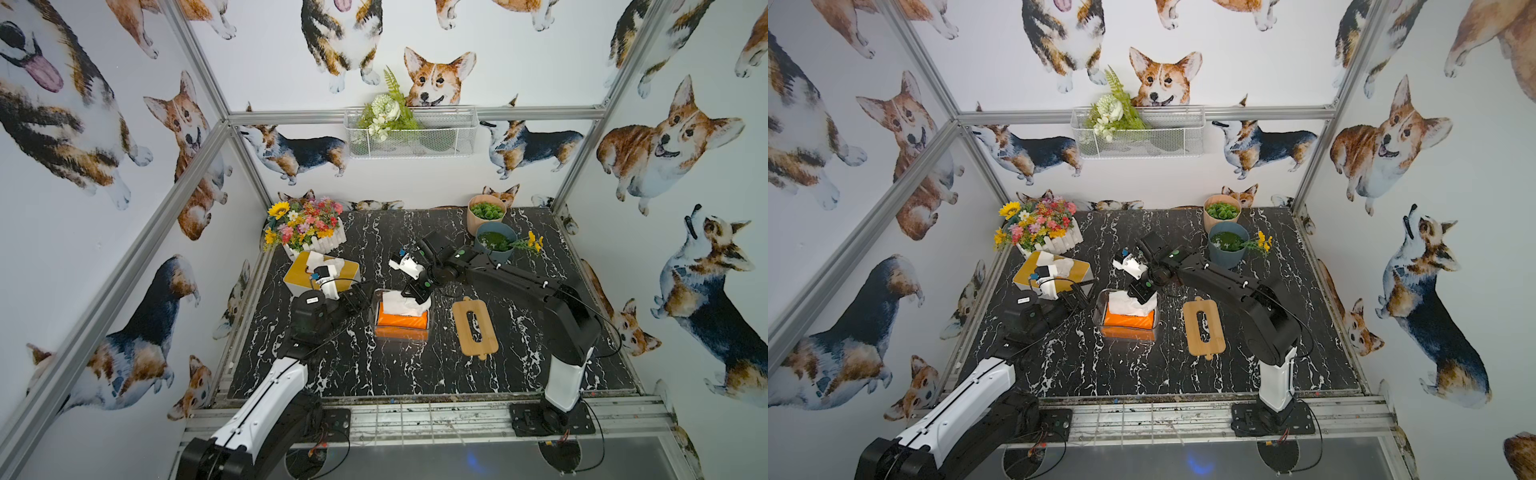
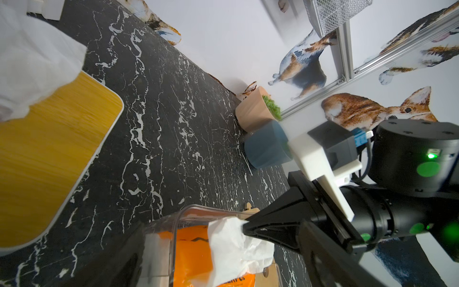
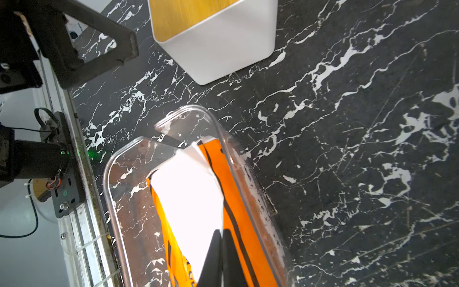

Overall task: Put the tissue paper into the tissue box
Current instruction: Pull the paper towel from the tissue box, then pick up the box lid from the center of the board.

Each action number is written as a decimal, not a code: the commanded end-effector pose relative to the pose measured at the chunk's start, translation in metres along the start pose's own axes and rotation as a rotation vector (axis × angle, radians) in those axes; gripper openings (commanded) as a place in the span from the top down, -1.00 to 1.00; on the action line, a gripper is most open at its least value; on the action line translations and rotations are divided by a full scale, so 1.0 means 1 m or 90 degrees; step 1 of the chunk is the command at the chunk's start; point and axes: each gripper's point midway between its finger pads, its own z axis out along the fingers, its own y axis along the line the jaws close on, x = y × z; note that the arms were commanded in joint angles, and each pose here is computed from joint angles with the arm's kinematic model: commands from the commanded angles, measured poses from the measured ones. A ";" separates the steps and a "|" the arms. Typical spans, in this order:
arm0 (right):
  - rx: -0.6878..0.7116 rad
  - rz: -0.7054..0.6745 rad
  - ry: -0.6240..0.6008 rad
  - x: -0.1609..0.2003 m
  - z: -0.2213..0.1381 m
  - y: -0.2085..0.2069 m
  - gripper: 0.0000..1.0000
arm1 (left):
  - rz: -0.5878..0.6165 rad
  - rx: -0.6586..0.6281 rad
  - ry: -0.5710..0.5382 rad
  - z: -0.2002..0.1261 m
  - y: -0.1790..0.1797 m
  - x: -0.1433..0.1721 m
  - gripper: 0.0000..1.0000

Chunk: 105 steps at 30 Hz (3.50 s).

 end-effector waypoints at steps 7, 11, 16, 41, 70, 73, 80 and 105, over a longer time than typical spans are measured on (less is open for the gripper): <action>-0.015 -0.022 -0.006 0.003 -0.007 0.029 0.98 | 0.011 0.011 -0.009 0.000 -0.004 -0.004 -1.00; -0.025 -0.024 -0.005 0.011 -0.005 0.039 0.95 | 0.010 0.009 -0.010 -0.001 -0.003 -0.004 -1.00; -0.031 -0.028 -0.017 0.014 -0.009 0.050 0.86 | 0.011 0.012 -0.011 -0.001 -0.004 -0.004 -1.00; 0.293 0.086 -0.449 0.026 -0.210 0.020 -0.99 | 0.121 0.025 0.008 0.005 -0.029 -0.025 -1.00; 0.359 0.349 -0.059 0.173 -0.075 -0.034 -0.99 | 0.226 -0.042 0.066 0.003 -0.013 -0.037 -1.00; 0.360 0.354 -0.027 0.179 -0.061 -0.038 -0.99 | 0.236 -0.062 0.072 0.004 -0.004 -0.036 -1.00; 0.374 0.386 0.035 0.195 -0.038 -0.052 -0.71 | 0.240 -0.070 0.073 0.002 0.001 -0.034 -1.00; 0.439 0.445 0.094 0.216 -0.028 -0.079 -0.27 | 0.223 -0.073 0.058 -0.004 0.006 -0.040 -1.00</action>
